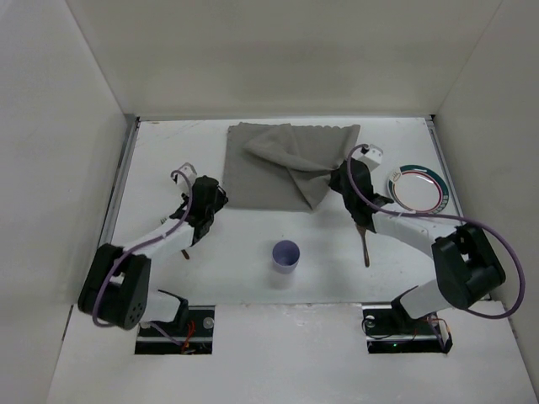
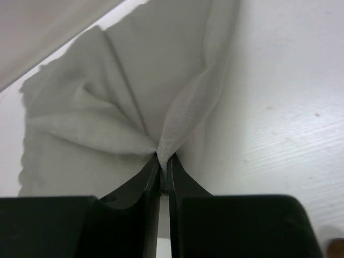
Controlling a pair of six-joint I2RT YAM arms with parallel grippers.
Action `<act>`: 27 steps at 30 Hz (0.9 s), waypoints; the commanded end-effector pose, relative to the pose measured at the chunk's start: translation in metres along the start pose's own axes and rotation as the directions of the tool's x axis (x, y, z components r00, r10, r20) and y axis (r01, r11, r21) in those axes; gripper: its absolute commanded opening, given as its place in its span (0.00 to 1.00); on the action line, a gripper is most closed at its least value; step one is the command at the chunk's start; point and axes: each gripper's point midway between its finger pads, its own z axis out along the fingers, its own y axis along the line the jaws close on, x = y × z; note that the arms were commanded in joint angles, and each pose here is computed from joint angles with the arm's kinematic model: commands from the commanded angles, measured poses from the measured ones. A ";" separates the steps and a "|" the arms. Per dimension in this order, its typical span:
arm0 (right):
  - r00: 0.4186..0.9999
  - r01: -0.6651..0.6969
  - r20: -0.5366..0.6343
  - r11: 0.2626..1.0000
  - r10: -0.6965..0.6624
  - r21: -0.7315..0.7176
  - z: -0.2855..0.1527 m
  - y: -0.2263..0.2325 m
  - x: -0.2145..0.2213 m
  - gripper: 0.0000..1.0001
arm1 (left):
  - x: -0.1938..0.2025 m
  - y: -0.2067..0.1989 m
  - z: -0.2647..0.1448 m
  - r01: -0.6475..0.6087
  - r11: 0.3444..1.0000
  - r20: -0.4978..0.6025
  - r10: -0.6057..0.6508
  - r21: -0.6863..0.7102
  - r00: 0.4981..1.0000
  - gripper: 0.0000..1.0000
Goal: Set the dinner table for one person
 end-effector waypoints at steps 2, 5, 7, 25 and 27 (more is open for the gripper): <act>0.995 0.042 0.100 0.990 -0.029 -0.133 -0.010 0.057 -0.029 0.13 | -0.046 -0.052 -0.034 0.115 0.980 0.082 -0.130 0.165 0.988 0.43; 0.996 0.056 0.078 0.989 -0.045 -0.140 -0.013 0.060 -0.013 0.13 | -0.041 -0.105 -0.032 0.126 0.956 -0.002 -0.130 0.265 0.991 0.51; 0.996 0.062 0.074 0.989 -0.052 -0.133 -0.014 0.057 -0.007 0.13 | -0.030 -0.139 -0.022 0.119 0.945 -0.060 -0.105 0.304 0.993 0.53; 0.999 -0.012 -0.051 0.999 0.010 -0.031 -0.040 -0.002 0.059 0.14 | 0.009 -0.210 0.098 0.060 0.964 -0.085 -0.039 0.261 0.996 0.55; 0.998 -0.024 -0.050 1.000 0.024 -0.008 -0.041 -0.010 0.059 0.15 | 0.009 -0.216 0.100 0.064 0.959 -0.081 -0.043 0.276 0.996 0.55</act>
